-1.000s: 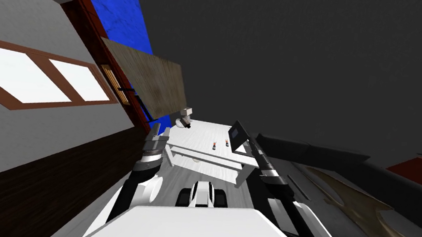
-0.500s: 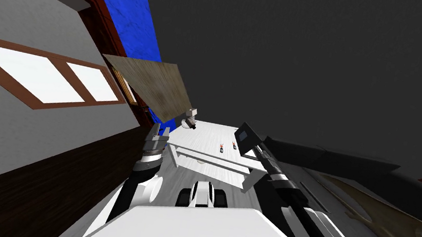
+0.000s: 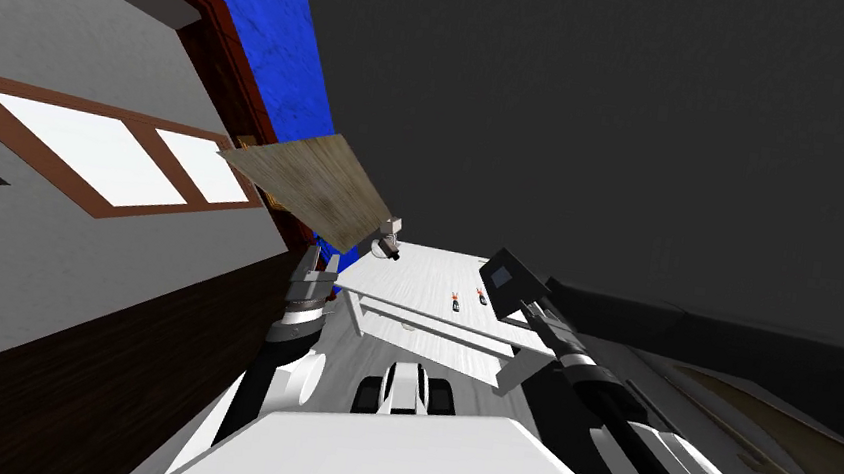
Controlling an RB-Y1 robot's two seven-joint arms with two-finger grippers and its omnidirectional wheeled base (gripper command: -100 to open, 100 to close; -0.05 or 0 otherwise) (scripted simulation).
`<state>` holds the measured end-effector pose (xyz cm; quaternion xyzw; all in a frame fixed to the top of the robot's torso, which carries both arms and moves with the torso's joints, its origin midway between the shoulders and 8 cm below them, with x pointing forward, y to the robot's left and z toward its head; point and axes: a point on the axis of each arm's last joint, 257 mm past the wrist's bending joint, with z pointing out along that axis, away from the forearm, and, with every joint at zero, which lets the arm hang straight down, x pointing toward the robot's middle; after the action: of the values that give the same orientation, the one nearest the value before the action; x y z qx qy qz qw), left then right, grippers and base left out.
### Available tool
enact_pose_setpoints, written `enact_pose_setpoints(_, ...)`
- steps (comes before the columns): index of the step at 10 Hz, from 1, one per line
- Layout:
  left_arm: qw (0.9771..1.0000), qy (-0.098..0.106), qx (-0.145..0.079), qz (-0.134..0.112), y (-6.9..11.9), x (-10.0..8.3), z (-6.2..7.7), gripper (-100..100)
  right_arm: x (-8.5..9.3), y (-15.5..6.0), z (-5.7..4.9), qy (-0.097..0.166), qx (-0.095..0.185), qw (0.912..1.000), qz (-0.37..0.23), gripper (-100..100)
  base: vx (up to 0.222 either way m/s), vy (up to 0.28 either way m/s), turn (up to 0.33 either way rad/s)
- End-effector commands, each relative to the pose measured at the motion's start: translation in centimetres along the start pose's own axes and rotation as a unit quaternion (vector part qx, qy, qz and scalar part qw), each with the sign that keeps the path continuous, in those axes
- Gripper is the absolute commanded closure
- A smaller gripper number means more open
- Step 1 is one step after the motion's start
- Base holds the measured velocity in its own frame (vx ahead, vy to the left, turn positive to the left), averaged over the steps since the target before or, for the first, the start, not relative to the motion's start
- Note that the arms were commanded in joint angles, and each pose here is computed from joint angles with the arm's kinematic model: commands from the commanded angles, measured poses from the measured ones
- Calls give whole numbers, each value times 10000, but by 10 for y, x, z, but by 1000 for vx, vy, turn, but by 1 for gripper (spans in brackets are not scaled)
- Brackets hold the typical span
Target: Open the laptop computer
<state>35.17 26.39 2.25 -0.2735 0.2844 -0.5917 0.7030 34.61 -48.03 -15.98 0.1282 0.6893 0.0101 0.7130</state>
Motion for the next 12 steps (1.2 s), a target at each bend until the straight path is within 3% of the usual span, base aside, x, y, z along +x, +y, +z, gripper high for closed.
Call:
enact_pose_setpoints(1, 10000, 0, 0, 0, 0, 0, 0, 0, 0, -50, -7, 297, 463, 9948, -863, -100, 79, 132, 75)
enact_pose_setpoints(3, 10000, 0, 0, 0, 0, 0, 0, 0, -6, -88, -12, 504, 798, 9838, -1523, -100, 61, 146, 81)
enact_pose_setpoints(4, 10000, 0, 0, 0, 0, 0, 0, 0, -6, -88, -12, 504, 798, 9838, -1523, -100, 48, 116, 9)
enact_pose_setpoints(7, 10000, 0, 0, 0, 0, 0, 0, 0, -24, -140, -20, 758, 1251, 9581, -2462, -100, 42, 101, 58)
enact_pose_setpoints(8, 10000, 0, 0, 0, 0, 0, 0, 0, -25, -140, -19, 758, 1243, 9579, -2473, -100, 41, 78, 21)
enact_pose_setpoints(11, 10000, 0, 0, 0, 0, 0, 0, 0, -51, -180, -25, 928, 1599, 9262, -3284, -100, 49, 92, 51)
enact_pose_setpoints(12, 10000, 0, 0, 0, 0, 0, 0, 0, -51, -180, -25, 928, 1599, 9262, -3284, -100, 43, 76, 16)
